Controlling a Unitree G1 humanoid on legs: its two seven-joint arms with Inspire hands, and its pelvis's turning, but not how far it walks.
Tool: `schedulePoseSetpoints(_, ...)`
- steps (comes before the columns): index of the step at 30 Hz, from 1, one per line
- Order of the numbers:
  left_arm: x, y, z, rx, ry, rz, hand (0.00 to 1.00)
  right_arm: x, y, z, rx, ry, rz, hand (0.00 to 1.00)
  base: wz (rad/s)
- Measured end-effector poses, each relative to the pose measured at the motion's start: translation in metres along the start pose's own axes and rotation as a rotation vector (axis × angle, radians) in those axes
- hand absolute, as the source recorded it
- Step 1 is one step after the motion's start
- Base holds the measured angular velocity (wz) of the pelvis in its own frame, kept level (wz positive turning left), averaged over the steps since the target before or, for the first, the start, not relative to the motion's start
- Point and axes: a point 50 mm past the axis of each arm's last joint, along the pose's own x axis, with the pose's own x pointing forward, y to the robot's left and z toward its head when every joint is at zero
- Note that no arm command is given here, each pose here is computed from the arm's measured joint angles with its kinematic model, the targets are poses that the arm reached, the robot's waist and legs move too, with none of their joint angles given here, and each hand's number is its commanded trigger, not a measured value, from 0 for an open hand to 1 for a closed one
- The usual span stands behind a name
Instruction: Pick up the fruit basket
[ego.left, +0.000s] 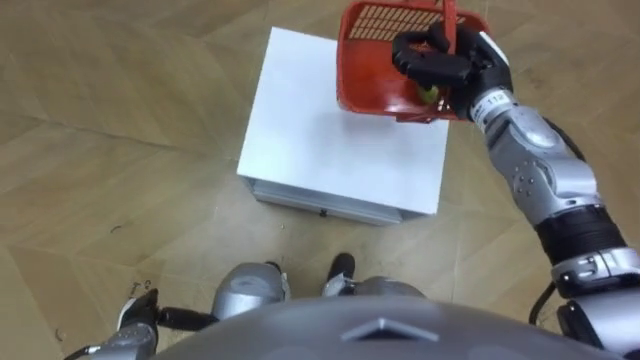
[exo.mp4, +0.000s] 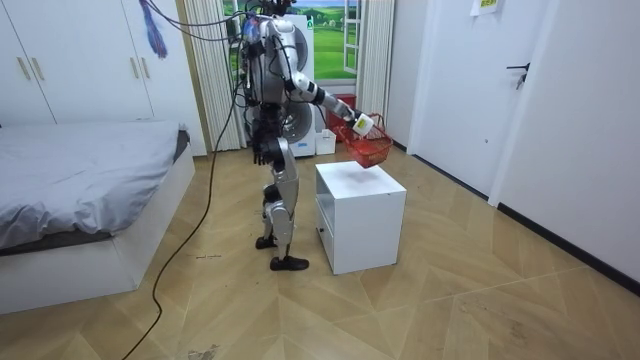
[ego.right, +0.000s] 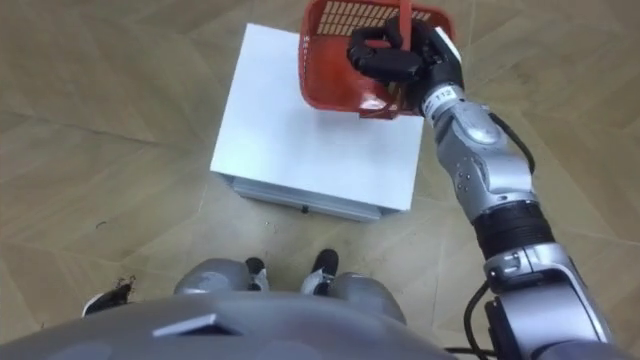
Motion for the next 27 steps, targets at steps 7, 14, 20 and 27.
schedulePoseSetpoints(7, 0.0, -0.001, -0.003, 0.028, 0.028, -0.007, 0.0, 0.0, 0.007, -0.006, 0.017, 0.014, 0.028, 1.0, 0.09)
schedulePoseSetpoints(14, 0.0, 0.0, -0.008, 0.035, 0.055, -0.004, 0.0, 0.001, 0.012, -0.015, 0.01, 0.046, 0.031, 1.0, 0.06)
schedulePoseSetpoints(20, 0.0, -0.006, -0.009, 0.085, 0.052, -0.025, 0.0, 0.0, 0.009, -0.041, 0.014, 0.143, -0.001, 1.0, 0.07)
schedulePoseSetpoints(27, 0.0, -0.007, -0.008, 0.105, 0.046, -0.032, 0.0, -0.003, 0.008, -0.055, 0.01, 0.198, -0.007, 1.0, 0.08)
